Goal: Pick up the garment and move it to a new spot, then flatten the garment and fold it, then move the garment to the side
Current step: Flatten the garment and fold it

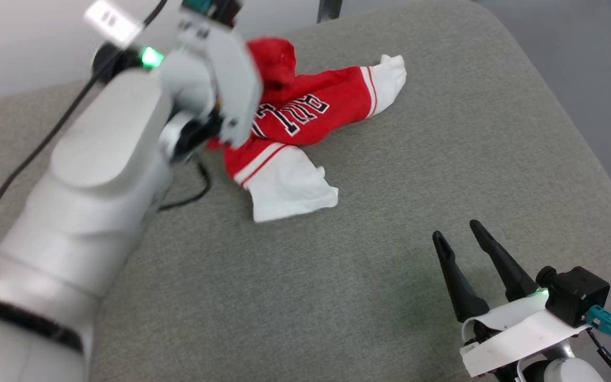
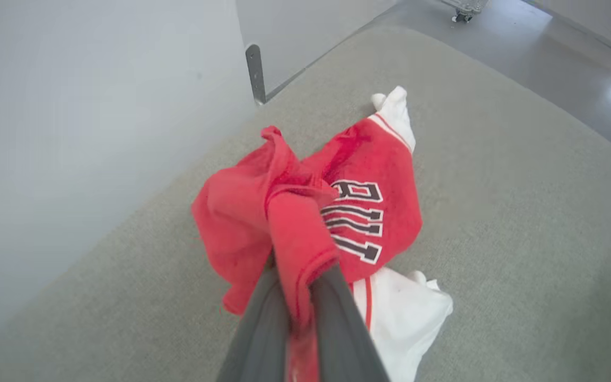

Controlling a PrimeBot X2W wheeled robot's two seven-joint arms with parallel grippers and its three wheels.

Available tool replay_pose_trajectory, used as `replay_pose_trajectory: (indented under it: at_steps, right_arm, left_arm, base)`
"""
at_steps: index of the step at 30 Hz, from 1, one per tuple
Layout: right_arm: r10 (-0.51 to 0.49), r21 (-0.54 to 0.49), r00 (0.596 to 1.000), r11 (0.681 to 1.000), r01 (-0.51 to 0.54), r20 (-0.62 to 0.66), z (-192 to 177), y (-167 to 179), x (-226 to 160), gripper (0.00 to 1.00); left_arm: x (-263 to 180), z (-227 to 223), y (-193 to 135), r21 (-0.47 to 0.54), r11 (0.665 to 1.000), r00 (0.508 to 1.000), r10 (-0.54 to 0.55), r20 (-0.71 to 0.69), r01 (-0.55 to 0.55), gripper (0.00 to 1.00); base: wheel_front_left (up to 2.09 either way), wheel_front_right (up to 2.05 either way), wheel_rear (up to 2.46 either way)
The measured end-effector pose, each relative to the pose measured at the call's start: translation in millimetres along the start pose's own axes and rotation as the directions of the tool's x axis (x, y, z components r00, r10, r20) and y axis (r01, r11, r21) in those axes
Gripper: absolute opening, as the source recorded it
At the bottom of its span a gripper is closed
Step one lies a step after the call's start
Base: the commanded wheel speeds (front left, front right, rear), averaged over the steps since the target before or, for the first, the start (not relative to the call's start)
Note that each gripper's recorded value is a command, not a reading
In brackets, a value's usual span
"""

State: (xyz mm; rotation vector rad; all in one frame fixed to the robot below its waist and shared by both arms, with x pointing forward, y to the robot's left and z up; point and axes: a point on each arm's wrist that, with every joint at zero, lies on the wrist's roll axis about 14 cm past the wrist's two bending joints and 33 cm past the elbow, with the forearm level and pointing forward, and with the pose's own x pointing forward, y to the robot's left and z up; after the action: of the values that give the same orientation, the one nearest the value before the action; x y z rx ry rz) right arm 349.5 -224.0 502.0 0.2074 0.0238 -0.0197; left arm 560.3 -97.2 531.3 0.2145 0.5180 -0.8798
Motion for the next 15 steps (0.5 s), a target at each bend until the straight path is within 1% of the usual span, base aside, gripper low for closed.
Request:
replay_pose_trajectory:
  at_steps: [3,6,7,9,12,15]
  right_arm:
    - [-0.005,0.005,1.0,1.0,0.005,0.009,2,0,-2,1.0]
    - [-0.017,0.012,1.0,1.0,0.017,0.022,3,-2,-3,1.0]
    - [-0.021,0.013,0.999,1.0,0.021,0.025,4,-2,-2,1.0]
    - [-0.025,0.022,0.999,0.999,0.025,0.026,3,-2,-1,1.0]
    - [-0.03,0.04,0.999,0.999,0.029,0.023,-2,0,-1,1.0]
    - [-0.048,0.043,0.999,0.998,0.047,0.024,-2,-5,0,1.0]
  left_arm:
    - [4,45,-27,0.067,0.997,0.994,-0.046,0.1,0.039,0.0]
    - [15,66,-75,0.118,0.984,0.978,-0.147,0.145,0.131,0.0]
    - [19,69,-95,0.134,0.976,0.971,-0.189,0.149,0.17,0.0]
    - [26,69,-124,0.168,0.96,0.956,-0.252,0.152,0.226,0.0]
    - [38,57,-142,0.206,0.944,0.949,-0.288,0.132,0.258,0.0]
    - [50,40,-159,0.203,0.929,0.936,-0.335,0.11,0.309,0.0]
  base:
    - [0.0,0.0,0.0]
    - [0.0,0.0,0.0]
    - [0.0,0.0,0.0]
    - [0.0,0.0,0.0]
    - [0.0,0.0,0.0]
    - [0.0,0.0,0.0]
